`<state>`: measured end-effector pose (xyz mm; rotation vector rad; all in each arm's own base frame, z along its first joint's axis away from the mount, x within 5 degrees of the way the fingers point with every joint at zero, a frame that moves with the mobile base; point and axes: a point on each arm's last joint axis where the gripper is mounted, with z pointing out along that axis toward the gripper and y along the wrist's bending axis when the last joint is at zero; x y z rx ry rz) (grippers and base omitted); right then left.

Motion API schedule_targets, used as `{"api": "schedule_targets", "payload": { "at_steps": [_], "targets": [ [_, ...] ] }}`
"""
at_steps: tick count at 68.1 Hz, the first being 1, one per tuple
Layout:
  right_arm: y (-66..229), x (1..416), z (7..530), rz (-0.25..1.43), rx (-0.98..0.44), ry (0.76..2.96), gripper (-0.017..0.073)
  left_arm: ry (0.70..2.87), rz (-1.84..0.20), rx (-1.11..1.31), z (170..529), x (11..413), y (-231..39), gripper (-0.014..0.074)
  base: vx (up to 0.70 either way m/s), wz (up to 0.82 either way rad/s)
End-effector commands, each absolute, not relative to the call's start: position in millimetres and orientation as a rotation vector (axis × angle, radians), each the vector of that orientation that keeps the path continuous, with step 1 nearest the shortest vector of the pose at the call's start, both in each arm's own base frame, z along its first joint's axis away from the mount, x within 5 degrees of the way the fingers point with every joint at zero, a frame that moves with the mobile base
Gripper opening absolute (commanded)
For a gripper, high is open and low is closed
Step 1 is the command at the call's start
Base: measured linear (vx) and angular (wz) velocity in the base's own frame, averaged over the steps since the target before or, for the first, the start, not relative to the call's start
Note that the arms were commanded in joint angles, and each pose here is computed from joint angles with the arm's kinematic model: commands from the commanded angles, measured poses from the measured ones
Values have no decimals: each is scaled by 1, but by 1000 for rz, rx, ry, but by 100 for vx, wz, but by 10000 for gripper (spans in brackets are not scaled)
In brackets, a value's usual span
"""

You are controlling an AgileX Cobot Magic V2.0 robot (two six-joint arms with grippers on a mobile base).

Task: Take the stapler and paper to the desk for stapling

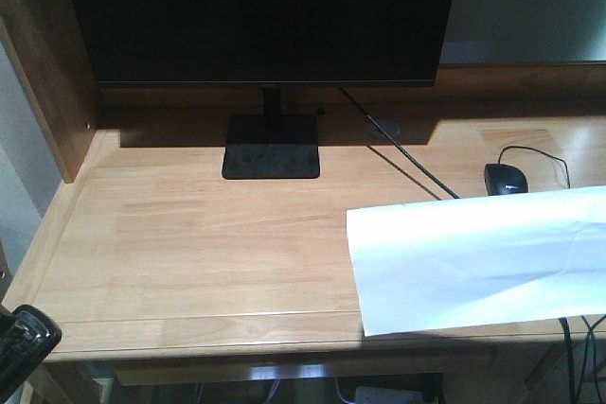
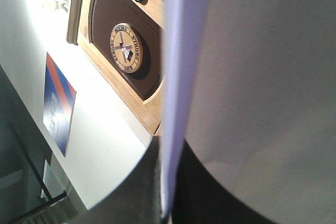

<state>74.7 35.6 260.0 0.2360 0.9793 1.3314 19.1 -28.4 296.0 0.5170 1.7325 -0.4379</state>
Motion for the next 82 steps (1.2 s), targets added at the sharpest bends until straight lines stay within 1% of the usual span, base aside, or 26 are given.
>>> {"api": "schedule_targets", "payload": {
  "at_steps": [1,82],
  "targets": [
    [34,66,263,1367,181,866,-1,1611,-461,445,315,20,-27,-6,0,0],
    [34,66,263,1367,181,867,-1,1609,-461,444,315,20,-27,-6,0,0]
  ]
}}
